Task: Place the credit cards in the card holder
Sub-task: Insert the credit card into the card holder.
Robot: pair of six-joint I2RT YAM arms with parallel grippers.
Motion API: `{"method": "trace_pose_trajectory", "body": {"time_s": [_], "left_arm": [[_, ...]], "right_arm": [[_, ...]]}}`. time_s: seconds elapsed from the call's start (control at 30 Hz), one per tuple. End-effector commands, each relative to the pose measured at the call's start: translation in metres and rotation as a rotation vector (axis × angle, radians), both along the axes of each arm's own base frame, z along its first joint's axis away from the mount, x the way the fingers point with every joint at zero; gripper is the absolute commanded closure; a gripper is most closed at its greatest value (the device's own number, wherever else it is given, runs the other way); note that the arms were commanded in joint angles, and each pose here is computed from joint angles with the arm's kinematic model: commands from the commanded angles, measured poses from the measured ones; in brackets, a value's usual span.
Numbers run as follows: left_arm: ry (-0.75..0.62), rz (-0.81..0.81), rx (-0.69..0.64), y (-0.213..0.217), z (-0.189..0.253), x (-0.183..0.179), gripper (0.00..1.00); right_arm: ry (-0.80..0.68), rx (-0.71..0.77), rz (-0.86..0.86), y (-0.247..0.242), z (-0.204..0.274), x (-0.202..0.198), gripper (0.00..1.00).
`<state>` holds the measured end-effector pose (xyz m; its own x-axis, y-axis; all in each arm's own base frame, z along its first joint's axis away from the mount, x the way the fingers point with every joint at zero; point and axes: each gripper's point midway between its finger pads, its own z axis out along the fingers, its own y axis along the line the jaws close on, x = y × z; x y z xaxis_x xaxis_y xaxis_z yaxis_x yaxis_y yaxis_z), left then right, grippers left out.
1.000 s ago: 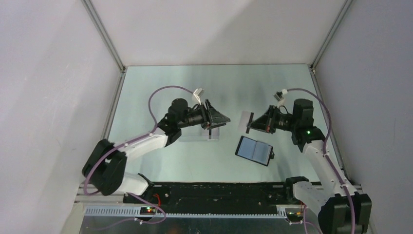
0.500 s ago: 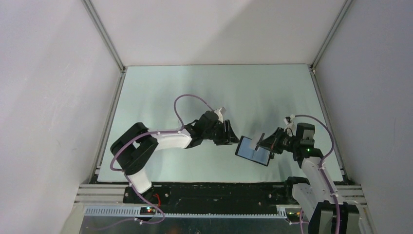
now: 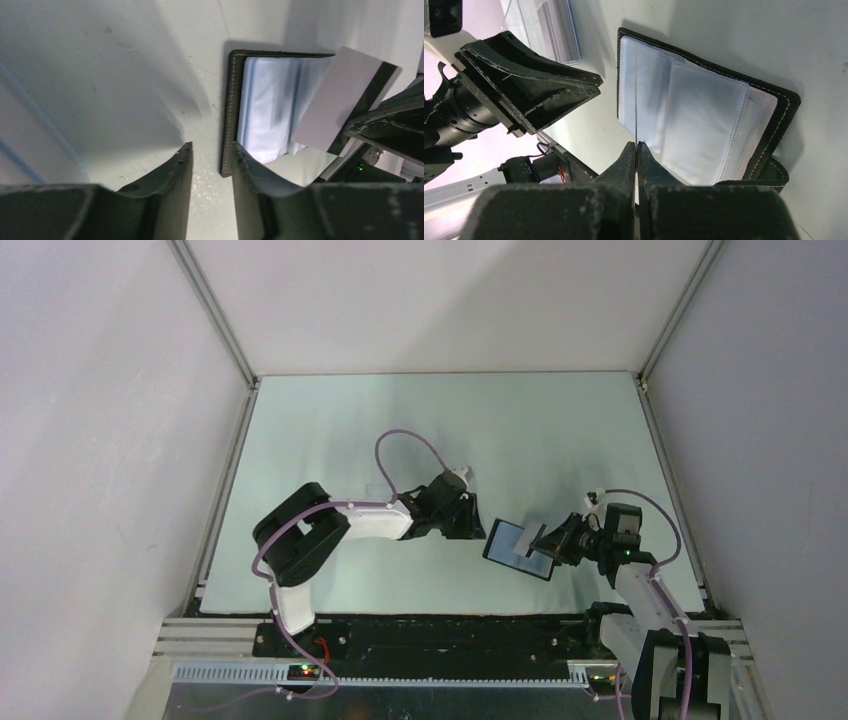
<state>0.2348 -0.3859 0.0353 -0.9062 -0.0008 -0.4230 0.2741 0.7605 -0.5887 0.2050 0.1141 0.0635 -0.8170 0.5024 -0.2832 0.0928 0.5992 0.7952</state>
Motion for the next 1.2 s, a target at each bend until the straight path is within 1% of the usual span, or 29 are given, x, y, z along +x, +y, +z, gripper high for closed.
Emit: {"method": "trace_pose_trajectory", "body": {"time_s": [0.0,0.23,0.5,0.63,0.83,1.17], "left_arm": [[-0.007,-0.019,0.031,-0.007,-0.009,0.003,0.63],[0.021,-0.03,0.042,-0.01,-0.021,0.001,0.72],[0.028,-0.033,0.043,-0.011,-0.023,0.0,0.78],[0.03,-0.04,0.042,-0.012,-0.024,0.0,0.79],[0.04,-0.047,0.042,-0.014,-0.026,-0.002,0.81],[0.046,-0.057,0.04,-0.017,-0.028,-0.003,0.84]], "right_arm": [[-0.059,-0.037,-0.022,-0.007,0.002,0.012,1.0],[-0.042,-0.094,-0.083,-0.017,-0.001,0.01,1.0],[0.008,-0.107,-0.103,-0.02,-0.011,0.008,1.0],[0.007,-0.125,-0.128,-0.024,-0.011,0.01,1.0],[0.019,-0.085,-0.096,-0.018,-0.013,0.008,1.0],[0.017,-0.038,-0.097,-0.012,-0.013,0.007,1.0]]}}
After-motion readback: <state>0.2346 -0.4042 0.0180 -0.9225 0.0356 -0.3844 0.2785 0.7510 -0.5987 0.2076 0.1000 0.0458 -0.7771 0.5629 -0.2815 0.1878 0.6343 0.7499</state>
